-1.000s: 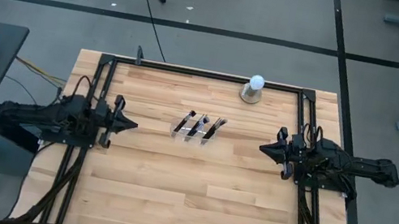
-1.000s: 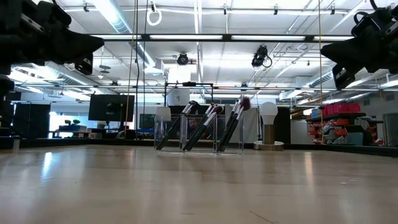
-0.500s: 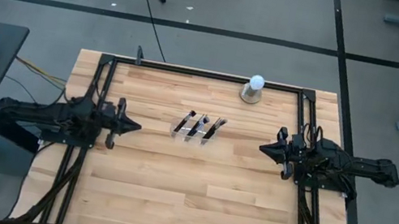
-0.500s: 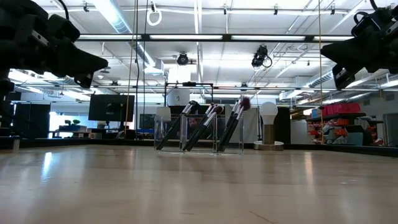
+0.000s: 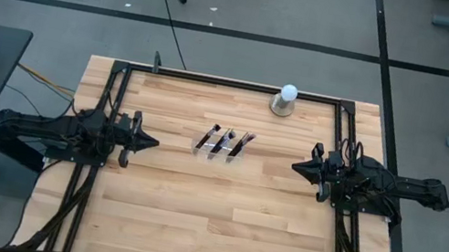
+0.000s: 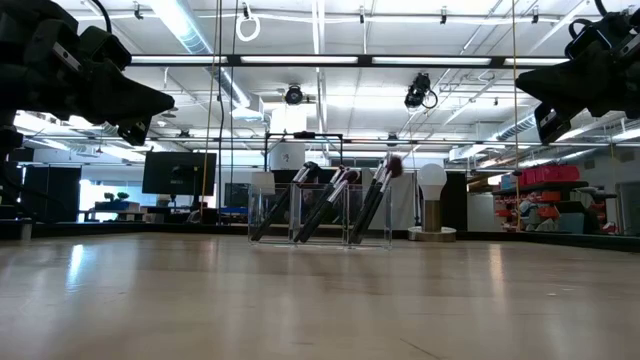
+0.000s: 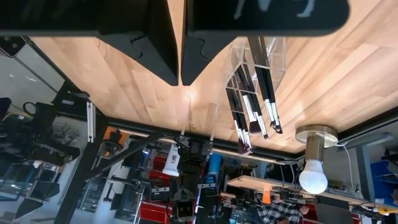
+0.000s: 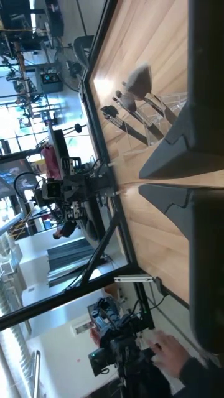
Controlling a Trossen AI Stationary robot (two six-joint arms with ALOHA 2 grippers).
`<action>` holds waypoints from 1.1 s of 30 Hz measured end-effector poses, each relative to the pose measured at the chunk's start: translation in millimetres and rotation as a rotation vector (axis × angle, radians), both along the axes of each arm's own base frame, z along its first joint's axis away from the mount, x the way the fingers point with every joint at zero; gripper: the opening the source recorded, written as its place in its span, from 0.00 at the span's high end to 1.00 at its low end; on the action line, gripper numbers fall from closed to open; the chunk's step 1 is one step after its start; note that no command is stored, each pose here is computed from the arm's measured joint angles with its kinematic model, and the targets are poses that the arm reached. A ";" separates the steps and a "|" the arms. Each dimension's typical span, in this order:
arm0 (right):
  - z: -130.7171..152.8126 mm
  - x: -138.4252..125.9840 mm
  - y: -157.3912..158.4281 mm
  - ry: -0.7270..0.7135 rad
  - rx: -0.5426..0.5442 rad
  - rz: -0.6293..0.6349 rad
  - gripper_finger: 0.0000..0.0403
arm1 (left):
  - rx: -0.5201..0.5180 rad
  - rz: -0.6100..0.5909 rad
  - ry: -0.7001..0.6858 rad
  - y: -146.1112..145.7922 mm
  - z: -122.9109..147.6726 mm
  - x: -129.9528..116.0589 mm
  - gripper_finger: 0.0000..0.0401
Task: Put items in baskets/containers
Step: Return to Home Position
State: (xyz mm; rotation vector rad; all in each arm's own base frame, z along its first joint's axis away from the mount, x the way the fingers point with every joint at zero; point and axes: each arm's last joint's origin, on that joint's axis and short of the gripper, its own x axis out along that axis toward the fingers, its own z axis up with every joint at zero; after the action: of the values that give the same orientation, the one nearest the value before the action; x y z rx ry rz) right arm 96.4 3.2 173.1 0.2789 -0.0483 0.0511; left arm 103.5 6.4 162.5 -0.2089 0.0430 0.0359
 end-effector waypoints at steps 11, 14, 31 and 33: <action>0.0 0.0 0.0 0.000 0.000 0.000 0.93 | 0.058 -0.008 -0.002 -1.0 0.0 -1.6 0.94; 0.0 0.0 0.0 0.000 0.000 0.000 0.93 | 0.096 0.010 -0.046 -0.8 3.7 -4.7 0.94; 0.0 0.0 0.0 0.000 0.000 0.000 0.93 | 0.033 -0.026 -0.088 -4.3 7.0 -5.5 0.94; 0.0 0.0 0.0 0.000 0.000 0.000 0.93 | 0.032 -0.026 -0.097 -4.3 7.8 -5.6 0.94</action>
State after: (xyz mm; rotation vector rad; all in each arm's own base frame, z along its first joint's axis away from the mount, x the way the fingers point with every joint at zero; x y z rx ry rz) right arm 96.4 3.2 173.2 0.2787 -0.0486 0.0514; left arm 97.9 2.1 170.3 -0.1777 -0.0515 0.0007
